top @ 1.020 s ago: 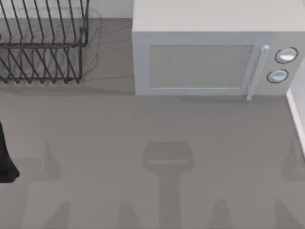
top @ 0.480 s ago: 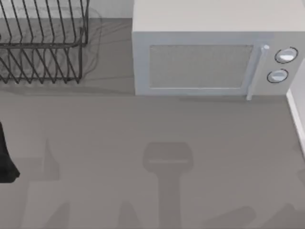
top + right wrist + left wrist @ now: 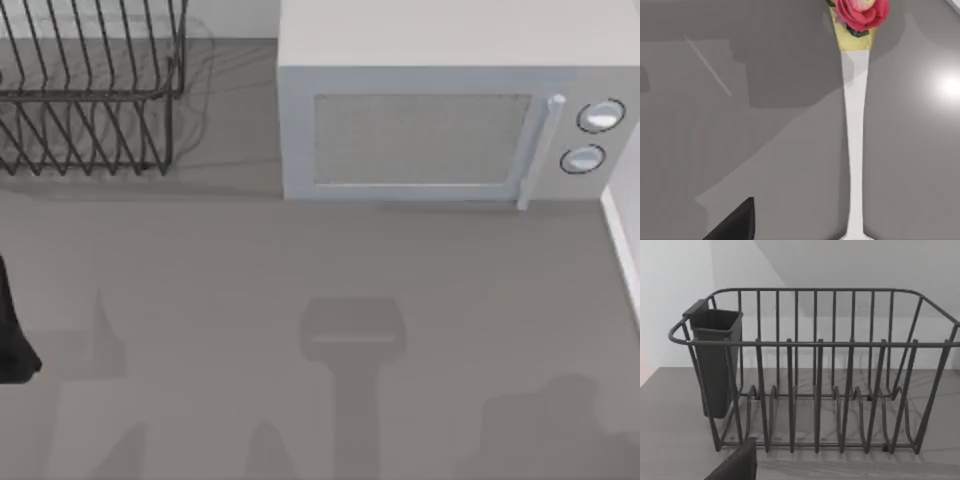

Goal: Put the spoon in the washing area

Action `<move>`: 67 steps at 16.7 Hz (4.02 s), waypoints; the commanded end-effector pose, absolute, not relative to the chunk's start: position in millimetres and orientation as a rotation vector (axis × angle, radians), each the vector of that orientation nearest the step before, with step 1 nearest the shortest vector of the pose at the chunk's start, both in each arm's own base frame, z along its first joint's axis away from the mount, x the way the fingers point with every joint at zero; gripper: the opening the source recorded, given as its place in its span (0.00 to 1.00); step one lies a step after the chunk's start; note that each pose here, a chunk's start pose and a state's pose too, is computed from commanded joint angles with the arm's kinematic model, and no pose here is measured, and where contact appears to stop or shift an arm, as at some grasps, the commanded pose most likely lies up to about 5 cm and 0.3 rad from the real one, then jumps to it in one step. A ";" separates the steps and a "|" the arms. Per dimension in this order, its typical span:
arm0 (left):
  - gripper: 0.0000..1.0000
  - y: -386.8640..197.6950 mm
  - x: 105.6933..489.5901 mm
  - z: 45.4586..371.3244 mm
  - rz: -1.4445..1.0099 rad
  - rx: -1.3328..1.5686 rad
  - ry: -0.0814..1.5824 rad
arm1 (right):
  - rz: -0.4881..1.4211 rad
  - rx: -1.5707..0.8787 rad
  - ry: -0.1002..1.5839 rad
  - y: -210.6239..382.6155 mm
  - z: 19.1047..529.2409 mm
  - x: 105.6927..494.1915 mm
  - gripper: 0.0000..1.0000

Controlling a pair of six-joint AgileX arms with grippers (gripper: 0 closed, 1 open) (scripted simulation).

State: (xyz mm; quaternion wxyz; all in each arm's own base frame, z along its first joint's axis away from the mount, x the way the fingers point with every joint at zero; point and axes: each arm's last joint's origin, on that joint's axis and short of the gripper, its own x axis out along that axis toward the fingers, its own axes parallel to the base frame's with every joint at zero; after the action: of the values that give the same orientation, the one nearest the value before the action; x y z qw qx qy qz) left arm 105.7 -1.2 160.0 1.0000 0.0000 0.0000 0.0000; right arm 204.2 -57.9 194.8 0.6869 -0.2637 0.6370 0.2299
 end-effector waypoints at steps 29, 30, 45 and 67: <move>1.00 -1.2 105.7 160.0 0.000 0.000 0.000 | 0.593 -0.590 1.483 -64.1 93.1 213.7 0.70; 1.00 -1.2 105.7 160.0 0.000 0.000 0.000 | 0.593 -0.590 1.483 -64.1 93.1 213.7 0.62; 1.00 -1.2 105.7 160.0 0.000 0.000 0.000 | 0.593 -0.590 1.483 -64.1 93.1 213.7 0.00; 1.00 -1.2 105.7 160.0 0.000 0.000 0.000 | 0.582 -0.554 1.492 -64.9 215.0 220.7 0.00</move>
State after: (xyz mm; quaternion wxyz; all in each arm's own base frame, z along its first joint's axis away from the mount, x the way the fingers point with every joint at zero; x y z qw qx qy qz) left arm 105.7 -1.2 160.0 1.0000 0.0000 0.0000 0.0000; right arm 220.7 -64.9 215.0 0.6622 -0.2451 0.6597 0.2573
